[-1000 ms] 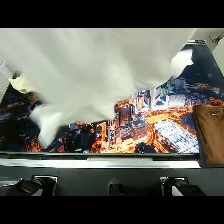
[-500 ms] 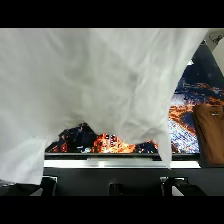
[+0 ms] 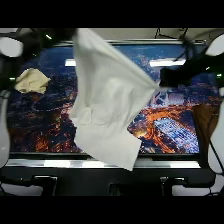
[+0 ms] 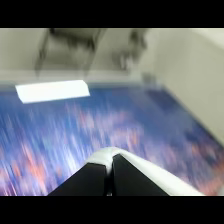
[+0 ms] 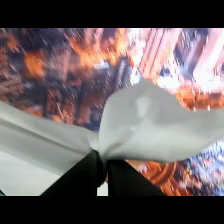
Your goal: Fold the clothes and pants, and hang the long-sleeved shirts on hangers.
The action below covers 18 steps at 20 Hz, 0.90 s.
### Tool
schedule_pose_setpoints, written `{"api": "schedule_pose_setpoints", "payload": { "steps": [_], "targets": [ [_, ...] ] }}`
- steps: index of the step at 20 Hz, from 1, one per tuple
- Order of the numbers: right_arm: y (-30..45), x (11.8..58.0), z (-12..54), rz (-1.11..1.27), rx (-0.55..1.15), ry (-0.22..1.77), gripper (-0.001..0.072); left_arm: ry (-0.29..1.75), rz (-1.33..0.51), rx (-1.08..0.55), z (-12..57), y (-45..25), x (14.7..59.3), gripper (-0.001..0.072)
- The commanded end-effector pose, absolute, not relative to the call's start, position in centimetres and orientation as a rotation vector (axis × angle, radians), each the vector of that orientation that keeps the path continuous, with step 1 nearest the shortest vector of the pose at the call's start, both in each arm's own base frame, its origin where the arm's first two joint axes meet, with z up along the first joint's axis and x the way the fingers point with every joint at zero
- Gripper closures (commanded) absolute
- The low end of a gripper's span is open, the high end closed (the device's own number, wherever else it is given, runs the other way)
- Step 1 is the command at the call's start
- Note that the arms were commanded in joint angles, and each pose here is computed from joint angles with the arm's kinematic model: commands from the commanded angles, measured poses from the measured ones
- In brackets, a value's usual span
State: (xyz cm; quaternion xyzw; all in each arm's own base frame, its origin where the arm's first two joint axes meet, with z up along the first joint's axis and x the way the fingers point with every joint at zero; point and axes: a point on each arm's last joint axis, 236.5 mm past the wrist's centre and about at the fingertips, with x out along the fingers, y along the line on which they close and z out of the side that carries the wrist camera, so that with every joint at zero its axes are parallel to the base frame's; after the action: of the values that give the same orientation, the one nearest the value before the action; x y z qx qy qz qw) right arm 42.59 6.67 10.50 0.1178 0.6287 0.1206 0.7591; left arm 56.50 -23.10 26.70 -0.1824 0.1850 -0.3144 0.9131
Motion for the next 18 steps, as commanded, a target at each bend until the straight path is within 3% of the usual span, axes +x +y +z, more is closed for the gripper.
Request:
{"api": "schedule_pose_setpoints", "payload": {
  "steps": [1, 4, 5, 6, 7, 10, 14, 18],
  "targets": [
    [6.6, 37.8, 1.0, 0.246, 0.295, 1.754, 0.0669, 1.045, -0.763, -0.485, 8.3, -29.1, 51.6, 0.0680],
    [6.3, 36.8, -1.3, 0.227, 0.299, 1.794, 0.0669, 1.334, -0.794, -0.501, 2.5, -31.3, 46.9, 0.0667],
    [6.2, 36.9, -1.4, 0.222, 0.296, 1.789, 0.0669, 1.375, -0.791, -0.509, 2.0, -31.4, 46.2, 0.0535],
    [6.2, 37.0, -1.3, 0.222, 0.295, 1.785, 0.0669, 1.397, -0.792, -0.511, 2.2, -31.0, 45.8, 0.0242],
    [6.1, 36.9, -1.3, 0.224, 0.288, 1.785, 0.0669, 1.427, -0.793, -0.512, 2.8, -29.8, 45.2, 0.0043],
    [4.9, 36.6, -1.2, 0.186, 0.241, 1.792, 0.0669, 1.533, -0.709, -0.486, 4.8, -22.4, 43.5, 0.0048],
    [4.1, 36.5, -1.0, 0.155, 0.210, 1.789, 0.0669, 1.632, -0.407, -0.256, 5.6, -11.3, 39.9, 0.0049],
    [3.7, 36.4, -1.0, 0.141, 0.196, 1.793, 0.0668, 1.686, -0.368, -0.338, -0.4, -12.6, 32.1, 0.0051]
  ]
}}
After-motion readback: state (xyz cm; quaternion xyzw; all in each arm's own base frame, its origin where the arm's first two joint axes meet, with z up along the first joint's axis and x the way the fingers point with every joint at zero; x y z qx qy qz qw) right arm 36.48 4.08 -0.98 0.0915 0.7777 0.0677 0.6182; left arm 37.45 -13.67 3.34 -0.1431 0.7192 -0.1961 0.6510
